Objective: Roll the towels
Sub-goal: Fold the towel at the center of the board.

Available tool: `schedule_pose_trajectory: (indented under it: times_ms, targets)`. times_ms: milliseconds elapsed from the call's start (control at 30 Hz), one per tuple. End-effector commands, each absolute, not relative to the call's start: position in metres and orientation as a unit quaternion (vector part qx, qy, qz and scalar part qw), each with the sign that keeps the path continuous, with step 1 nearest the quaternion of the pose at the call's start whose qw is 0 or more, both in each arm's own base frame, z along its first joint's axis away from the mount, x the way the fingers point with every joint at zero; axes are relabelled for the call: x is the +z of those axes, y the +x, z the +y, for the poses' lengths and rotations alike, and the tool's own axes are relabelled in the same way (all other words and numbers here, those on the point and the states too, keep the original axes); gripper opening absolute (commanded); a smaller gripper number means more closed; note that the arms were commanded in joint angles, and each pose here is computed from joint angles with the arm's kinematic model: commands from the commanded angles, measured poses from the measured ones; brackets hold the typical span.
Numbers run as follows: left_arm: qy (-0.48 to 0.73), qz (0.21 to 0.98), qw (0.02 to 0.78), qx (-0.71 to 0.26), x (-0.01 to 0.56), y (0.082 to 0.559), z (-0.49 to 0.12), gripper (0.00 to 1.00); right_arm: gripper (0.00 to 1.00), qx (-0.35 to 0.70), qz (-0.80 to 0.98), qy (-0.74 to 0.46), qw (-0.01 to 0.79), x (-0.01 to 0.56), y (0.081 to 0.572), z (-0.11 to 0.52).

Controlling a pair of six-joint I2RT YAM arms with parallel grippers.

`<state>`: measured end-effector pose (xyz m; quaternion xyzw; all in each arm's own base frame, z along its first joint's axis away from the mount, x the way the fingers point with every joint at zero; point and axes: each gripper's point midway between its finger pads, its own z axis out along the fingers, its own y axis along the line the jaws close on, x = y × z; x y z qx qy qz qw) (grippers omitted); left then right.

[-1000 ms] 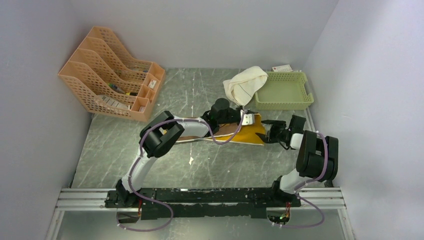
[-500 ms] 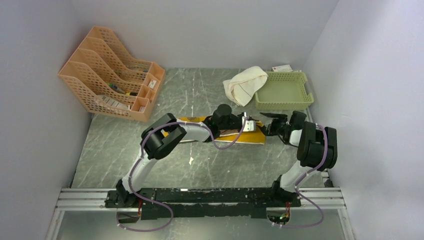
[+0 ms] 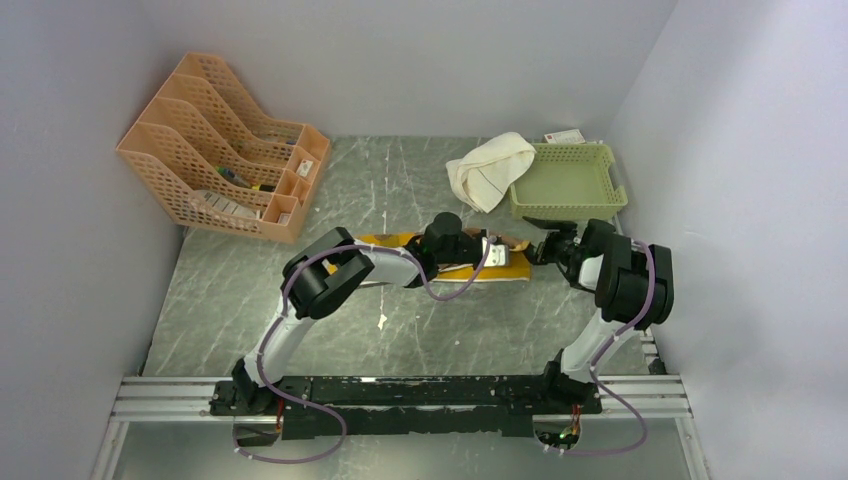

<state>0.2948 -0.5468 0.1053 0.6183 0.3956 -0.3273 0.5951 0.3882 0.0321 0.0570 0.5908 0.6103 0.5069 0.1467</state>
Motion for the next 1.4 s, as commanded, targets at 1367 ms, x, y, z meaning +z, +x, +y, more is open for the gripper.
schedule_pose_trajectory:
  times_ms: [1367]
  targets:
    - [0.628,0.455,0.547,-0.316,0.053,0.25,-0.596,0.16,0.85,0.158,0.773,0.587,0.18,0.045,0.326,-0.053]
